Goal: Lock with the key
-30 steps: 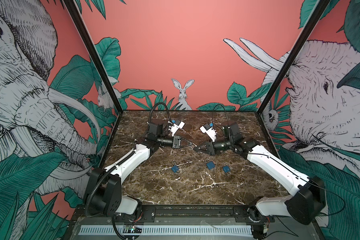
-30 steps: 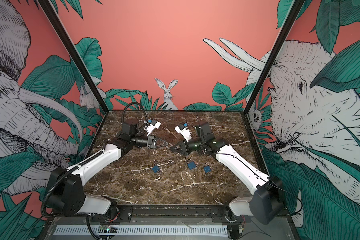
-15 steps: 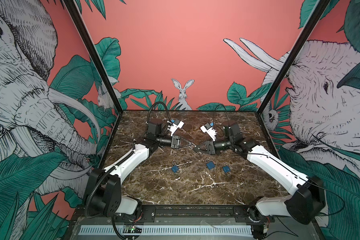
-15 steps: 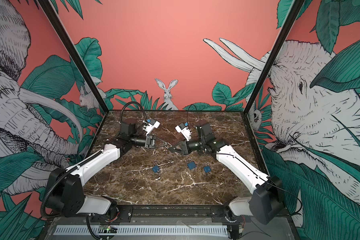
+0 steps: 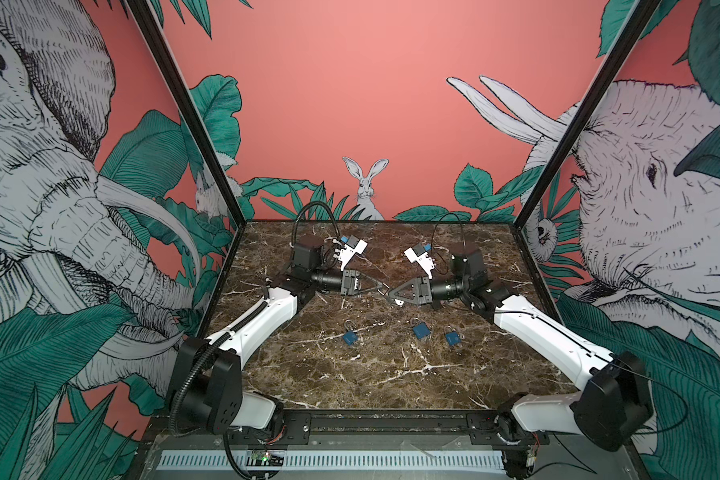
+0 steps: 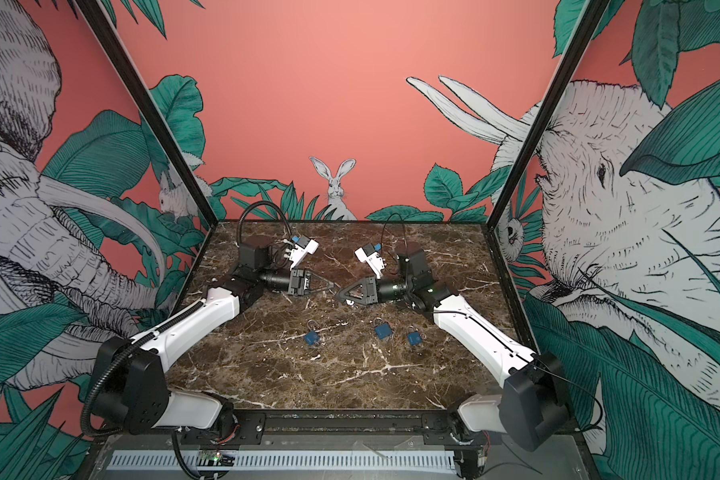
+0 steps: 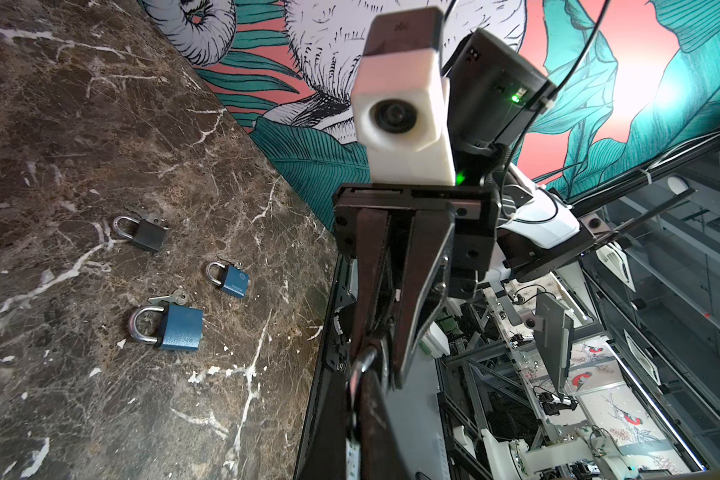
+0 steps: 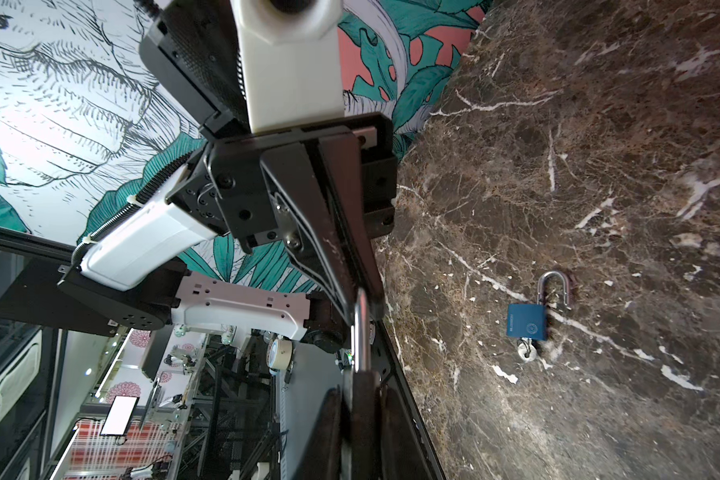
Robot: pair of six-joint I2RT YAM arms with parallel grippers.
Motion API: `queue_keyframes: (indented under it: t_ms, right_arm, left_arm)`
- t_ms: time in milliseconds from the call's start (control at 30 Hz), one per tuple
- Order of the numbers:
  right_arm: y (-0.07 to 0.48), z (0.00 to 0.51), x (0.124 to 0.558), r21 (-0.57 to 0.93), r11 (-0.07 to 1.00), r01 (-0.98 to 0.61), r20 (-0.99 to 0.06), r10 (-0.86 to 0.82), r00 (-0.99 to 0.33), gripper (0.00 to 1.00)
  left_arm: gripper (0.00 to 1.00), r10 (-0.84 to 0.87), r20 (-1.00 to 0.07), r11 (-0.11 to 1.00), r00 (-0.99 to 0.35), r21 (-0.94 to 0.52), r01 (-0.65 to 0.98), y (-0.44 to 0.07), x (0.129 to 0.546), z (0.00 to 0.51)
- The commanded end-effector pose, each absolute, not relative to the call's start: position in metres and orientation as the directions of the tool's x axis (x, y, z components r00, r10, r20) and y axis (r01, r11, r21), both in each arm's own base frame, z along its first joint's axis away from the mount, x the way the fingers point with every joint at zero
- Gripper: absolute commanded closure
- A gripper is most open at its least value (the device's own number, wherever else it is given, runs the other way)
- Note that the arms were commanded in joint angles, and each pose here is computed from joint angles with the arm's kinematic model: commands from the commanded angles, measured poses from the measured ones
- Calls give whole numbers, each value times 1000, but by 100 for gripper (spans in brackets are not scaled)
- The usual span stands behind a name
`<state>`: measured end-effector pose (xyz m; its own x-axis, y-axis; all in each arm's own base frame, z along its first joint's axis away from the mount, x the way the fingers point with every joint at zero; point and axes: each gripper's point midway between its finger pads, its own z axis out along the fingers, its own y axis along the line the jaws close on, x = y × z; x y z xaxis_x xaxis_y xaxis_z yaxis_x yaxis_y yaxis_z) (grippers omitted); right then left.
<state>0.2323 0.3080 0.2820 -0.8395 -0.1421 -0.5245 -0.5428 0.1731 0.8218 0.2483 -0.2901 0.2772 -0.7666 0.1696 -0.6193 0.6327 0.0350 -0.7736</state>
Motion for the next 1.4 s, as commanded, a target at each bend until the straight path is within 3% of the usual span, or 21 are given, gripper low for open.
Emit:
queue_keyframes:
  t_ms: [0,1033,1367]
  right_arm:
    - [312,373,204,650,-101,-754,-760,-86,-644,100]
    - [313,347,237,642,56,-765,-762,-70,-644,100]
    - [314,332,236,670,52,-741,-735,-93,-671,100]
  left_arm:
    - [100,186,-539,140,-822,-813,565,-298,250,237]
    - [100,317,-473,82,-822,-850,521,-324,172,225]
    - [100,211,-552,93,-807,-810,579,-317,195,252]
